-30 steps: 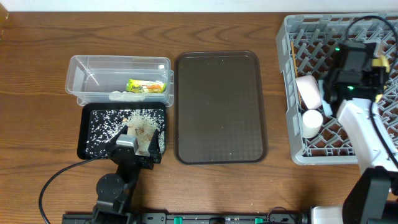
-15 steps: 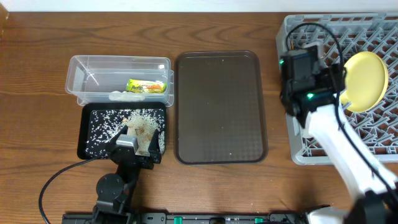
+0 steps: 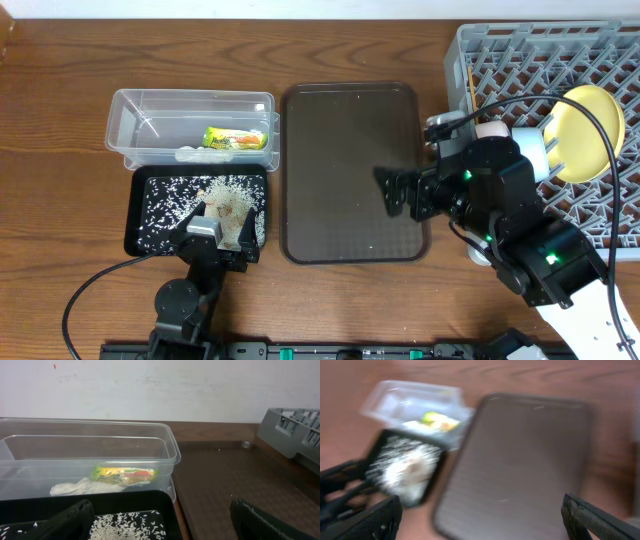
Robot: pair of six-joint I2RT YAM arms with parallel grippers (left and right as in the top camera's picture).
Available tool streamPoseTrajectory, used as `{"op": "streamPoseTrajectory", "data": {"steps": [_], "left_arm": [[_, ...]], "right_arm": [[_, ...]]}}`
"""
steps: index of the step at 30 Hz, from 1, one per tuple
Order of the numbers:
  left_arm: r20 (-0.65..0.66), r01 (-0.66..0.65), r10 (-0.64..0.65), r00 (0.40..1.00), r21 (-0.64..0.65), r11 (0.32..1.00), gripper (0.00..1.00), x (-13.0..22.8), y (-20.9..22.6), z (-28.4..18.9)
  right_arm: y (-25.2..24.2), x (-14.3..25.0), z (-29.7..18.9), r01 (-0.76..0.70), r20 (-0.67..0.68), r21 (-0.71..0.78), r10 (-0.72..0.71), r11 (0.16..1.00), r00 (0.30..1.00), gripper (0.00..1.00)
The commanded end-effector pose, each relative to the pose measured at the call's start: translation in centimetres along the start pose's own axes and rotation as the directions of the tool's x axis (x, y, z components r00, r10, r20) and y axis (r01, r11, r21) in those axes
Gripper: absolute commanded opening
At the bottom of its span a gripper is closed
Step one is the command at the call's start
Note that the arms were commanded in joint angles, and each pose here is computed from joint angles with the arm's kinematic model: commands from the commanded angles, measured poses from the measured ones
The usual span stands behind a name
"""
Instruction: Sort waste into correct bins and load items into the dishwasher rack
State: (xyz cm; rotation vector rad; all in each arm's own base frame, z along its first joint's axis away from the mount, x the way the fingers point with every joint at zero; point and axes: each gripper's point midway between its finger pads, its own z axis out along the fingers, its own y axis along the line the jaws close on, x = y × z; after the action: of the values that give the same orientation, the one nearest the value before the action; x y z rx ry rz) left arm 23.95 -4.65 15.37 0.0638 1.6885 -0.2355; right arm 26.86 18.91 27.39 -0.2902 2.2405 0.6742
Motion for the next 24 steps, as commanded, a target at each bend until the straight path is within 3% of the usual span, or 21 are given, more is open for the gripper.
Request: {"op": "streamPoseTrajectory", "data": {"steps": [1, 6, 12, 16, 21, 24], "left_arm": [[-0.035, -0.009, 0.008, 0.999, -0.006, 1.0, 0.9, 1.5, 0.3, 0.2], [-0.035, -0.009, 0.008, 0.999, -0.006, 1.0, 0.89, 1.5, 0.3, 0.2], [-0.035, -0.009, 0.008, 0.999, -0.006, 1.0, 0.89, 1.5, 0.3, 0.2], [-0.035, -0.009, 0.009, 0.999, -0.006, 1.0, 0.9, 1.5, 0.3, 0.2], [-0.035, -0.009, 0.008, 0.999, -0.006, 1.0, 0.9, 1.5, 0.3, 0.2], [-0.035, -0.009, 0.008, 0.999, -0.006, 1.0, 0.89, 1.5, 0.3, 0.2]], "right_arm": [[3.6, 1.3, -0.6, -0.063, -0.085, -0.196, 0.047, 0.979, 0.995, 0.99], [2.1, 2.5, -0.8, -0.037, -0.121, -0.139, 0.02, 0.99, 0.992, 0.99], [1.2, 0.1, -4.7, 0.185, 0.053, -0.12, -0.18, 0.975, 0.982, 0.99], [-0.2, -1.2, -8.8, 0.307, 0.186, 0.011, -0.303, 0.952, 0.934, 0.99], [-4.6, -0.2, -12.3, 0.24, 0.219, 0.261, -0.299, 0.935, 0.929, 0.99], [-6.1, 1.2, -12.8, 0.229, 0.236, 0.319, -0.311, 0.92, 0.921, 0.99]]}}
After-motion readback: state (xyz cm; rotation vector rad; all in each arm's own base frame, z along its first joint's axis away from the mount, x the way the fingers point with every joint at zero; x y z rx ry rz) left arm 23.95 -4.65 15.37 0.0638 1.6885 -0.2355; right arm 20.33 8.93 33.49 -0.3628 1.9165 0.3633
